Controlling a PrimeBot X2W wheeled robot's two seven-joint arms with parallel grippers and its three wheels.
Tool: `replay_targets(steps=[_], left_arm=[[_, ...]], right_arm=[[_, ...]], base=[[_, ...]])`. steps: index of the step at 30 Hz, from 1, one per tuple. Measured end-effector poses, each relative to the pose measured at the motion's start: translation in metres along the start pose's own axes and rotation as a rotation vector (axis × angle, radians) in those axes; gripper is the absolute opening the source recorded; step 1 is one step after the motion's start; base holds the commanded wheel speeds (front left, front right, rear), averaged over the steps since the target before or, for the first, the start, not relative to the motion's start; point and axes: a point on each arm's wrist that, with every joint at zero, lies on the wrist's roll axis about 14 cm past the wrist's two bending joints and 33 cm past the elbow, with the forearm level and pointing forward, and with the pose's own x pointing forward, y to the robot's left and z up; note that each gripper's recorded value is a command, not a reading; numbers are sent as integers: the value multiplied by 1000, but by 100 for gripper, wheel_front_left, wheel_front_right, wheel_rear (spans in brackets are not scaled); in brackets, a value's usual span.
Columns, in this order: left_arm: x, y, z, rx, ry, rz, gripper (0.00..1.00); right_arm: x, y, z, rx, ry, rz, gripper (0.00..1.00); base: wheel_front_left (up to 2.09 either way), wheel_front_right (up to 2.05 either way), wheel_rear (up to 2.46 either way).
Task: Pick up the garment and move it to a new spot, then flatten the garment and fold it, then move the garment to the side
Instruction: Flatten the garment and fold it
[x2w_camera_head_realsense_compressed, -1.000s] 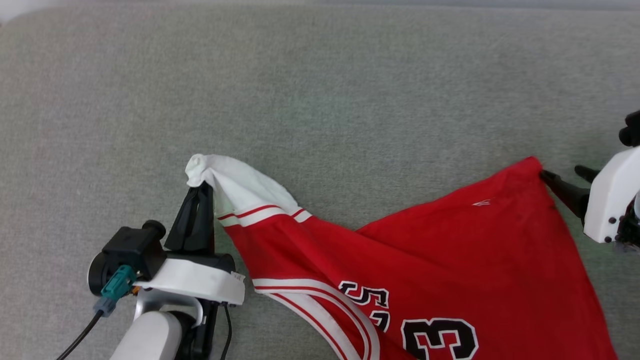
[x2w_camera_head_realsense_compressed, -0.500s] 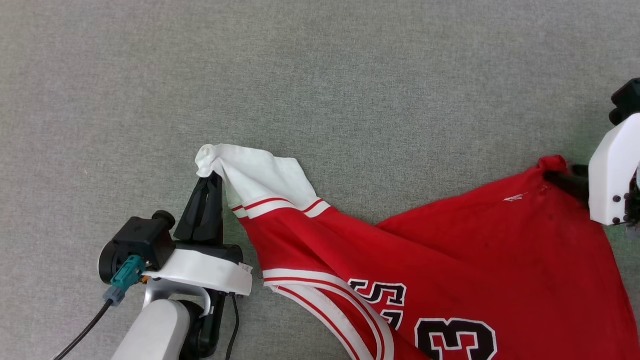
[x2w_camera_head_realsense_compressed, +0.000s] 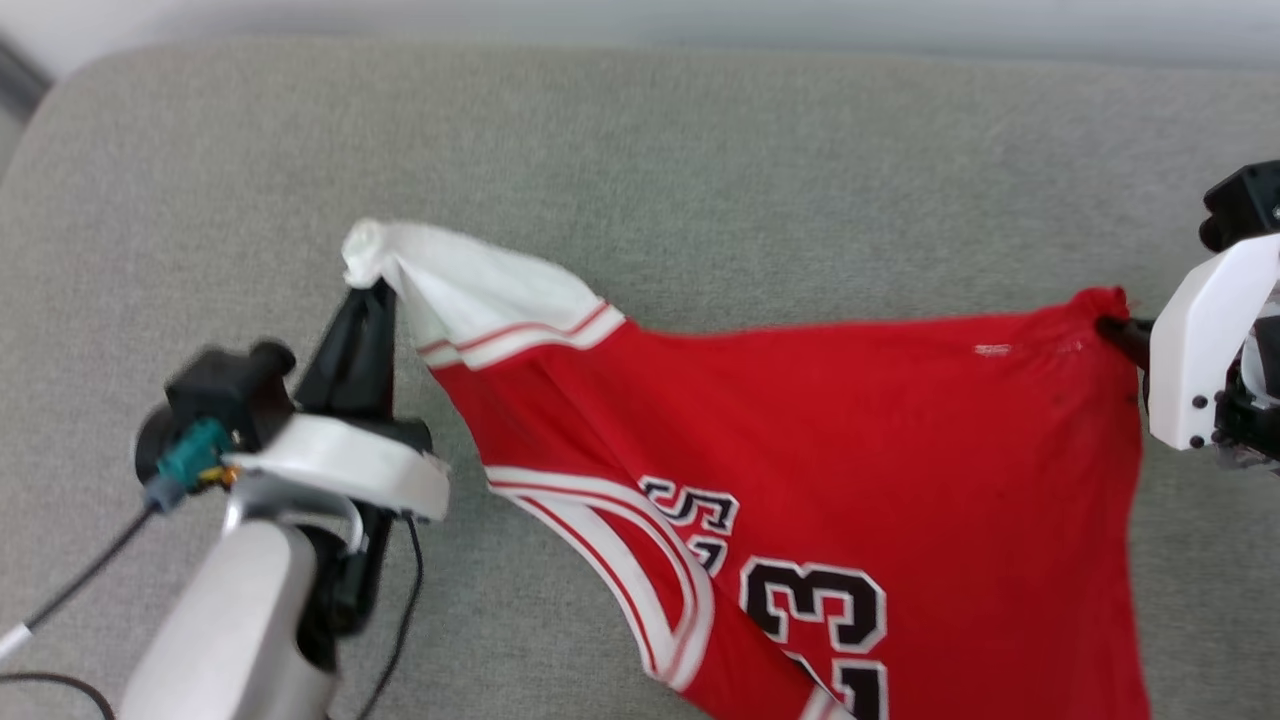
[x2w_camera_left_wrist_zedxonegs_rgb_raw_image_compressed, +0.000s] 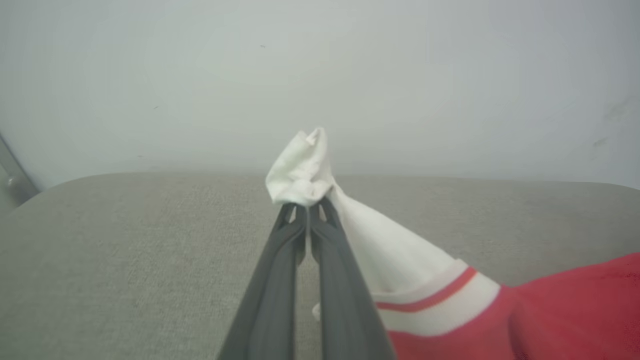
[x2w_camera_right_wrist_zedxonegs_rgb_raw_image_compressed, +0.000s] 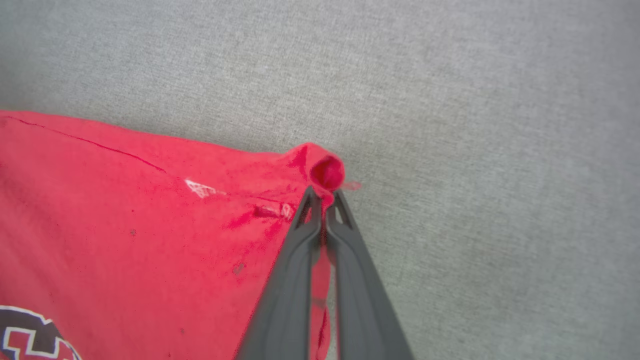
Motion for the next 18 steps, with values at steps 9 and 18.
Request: replay_targets(steps=[9,18], left_arm=[[43,-5,97,51,-170,-59,0],[90,-22,172,41,-278,-85,0]], right_arm=[[-63,-17,61,-1,-293,-110,0],[-129,-42,133,-50,-593,-219,0]], base=[[0,0,0],[0,0,0]])
